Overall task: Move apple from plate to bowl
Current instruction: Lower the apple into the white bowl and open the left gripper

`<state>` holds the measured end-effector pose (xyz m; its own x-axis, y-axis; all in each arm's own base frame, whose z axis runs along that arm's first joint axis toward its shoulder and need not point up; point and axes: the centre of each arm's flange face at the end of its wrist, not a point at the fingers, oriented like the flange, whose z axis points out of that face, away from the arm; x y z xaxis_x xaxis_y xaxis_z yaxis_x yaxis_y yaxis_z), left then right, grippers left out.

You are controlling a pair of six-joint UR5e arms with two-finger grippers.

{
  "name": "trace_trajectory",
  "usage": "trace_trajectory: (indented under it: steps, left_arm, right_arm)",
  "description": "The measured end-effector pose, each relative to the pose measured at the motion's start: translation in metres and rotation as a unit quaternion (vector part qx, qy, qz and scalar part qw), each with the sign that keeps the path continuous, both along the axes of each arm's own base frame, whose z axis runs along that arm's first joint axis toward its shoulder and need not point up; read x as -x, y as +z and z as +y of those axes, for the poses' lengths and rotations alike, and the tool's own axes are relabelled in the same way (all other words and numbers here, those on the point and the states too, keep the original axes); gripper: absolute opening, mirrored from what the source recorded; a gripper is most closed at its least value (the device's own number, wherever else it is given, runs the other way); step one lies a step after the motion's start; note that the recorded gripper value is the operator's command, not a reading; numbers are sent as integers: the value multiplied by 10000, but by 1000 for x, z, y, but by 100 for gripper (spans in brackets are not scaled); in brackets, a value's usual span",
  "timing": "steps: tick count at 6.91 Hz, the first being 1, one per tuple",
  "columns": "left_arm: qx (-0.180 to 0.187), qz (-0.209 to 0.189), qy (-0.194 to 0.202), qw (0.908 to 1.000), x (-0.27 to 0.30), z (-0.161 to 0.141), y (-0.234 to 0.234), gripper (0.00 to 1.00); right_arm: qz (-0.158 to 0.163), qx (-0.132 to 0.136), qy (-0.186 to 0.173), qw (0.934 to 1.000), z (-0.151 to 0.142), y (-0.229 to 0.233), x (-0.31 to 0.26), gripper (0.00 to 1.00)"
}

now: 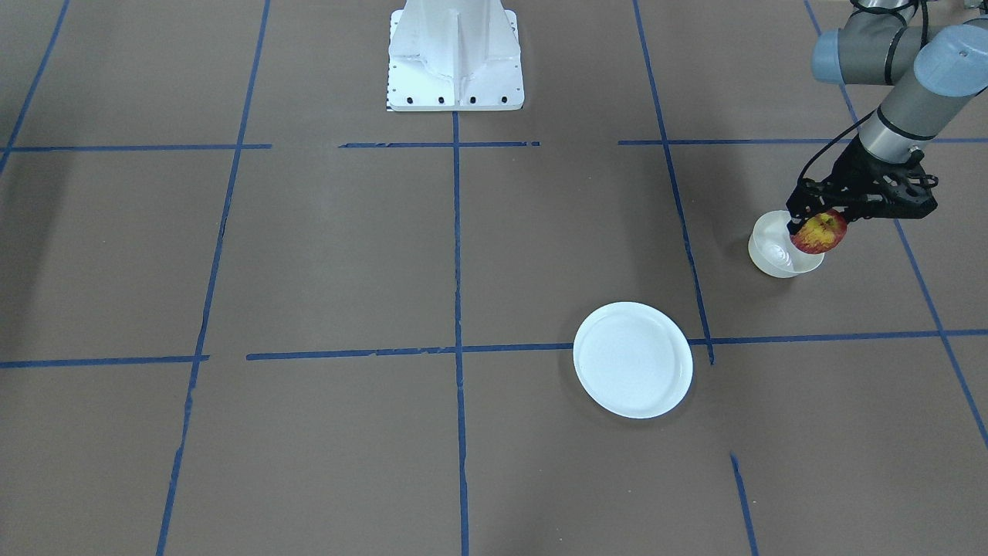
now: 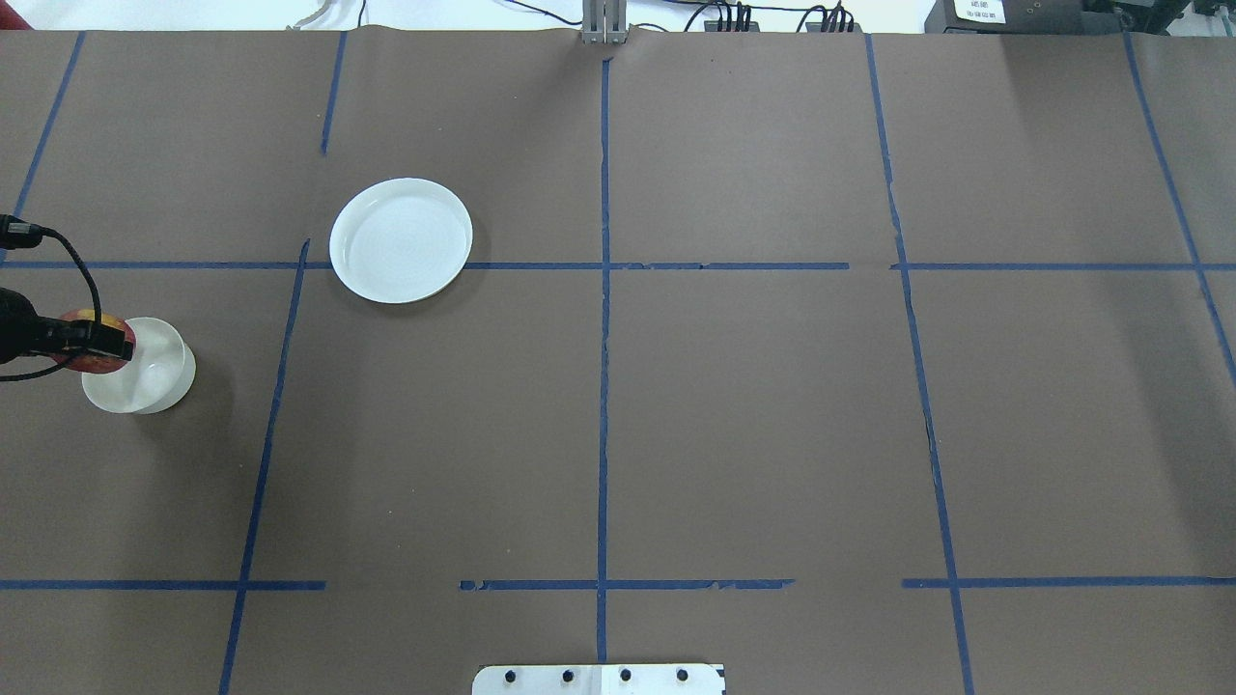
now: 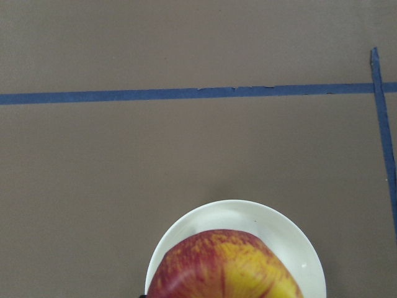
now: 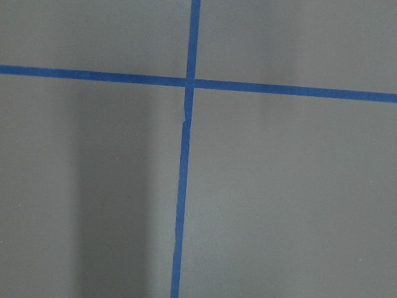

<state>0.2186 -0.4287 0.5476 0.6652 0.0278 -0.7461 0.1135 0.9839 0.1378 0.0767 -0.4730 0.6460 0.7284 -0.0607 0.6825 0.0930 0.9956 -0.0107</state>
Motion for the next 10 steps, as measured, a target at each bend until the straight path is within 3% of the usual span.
trace_trajectory:
  steps: [2, 3, 4, 5, 10]
  left_arm:
    - [60, 21, 58, 10000, -18, 7, 2, 0]
    - [71, 32, 96, 9999, -24, 9, 1, 11]
    - [71, 35, 131, 9999, -28, 10, 1, 73]
    - [64, 28, 156, 9999, -30, 11, 1, 100]
    - [-121, 49, 276, 9995, -28, 11, -6, 100]
  right_arm:
    - [3, 0, 0, 10000, 0, 0, 0, 100]
    - [2, 0, 0, 10000, 0, 0, 0, 100]
    - [1, 0, 0, 10000, 0, 0, 0, 100]
    - [0, 0, 0, 10000, 0, 0, 0, 100]
    - [0, 0, 0, 10000, 0, 0, 0, 100]
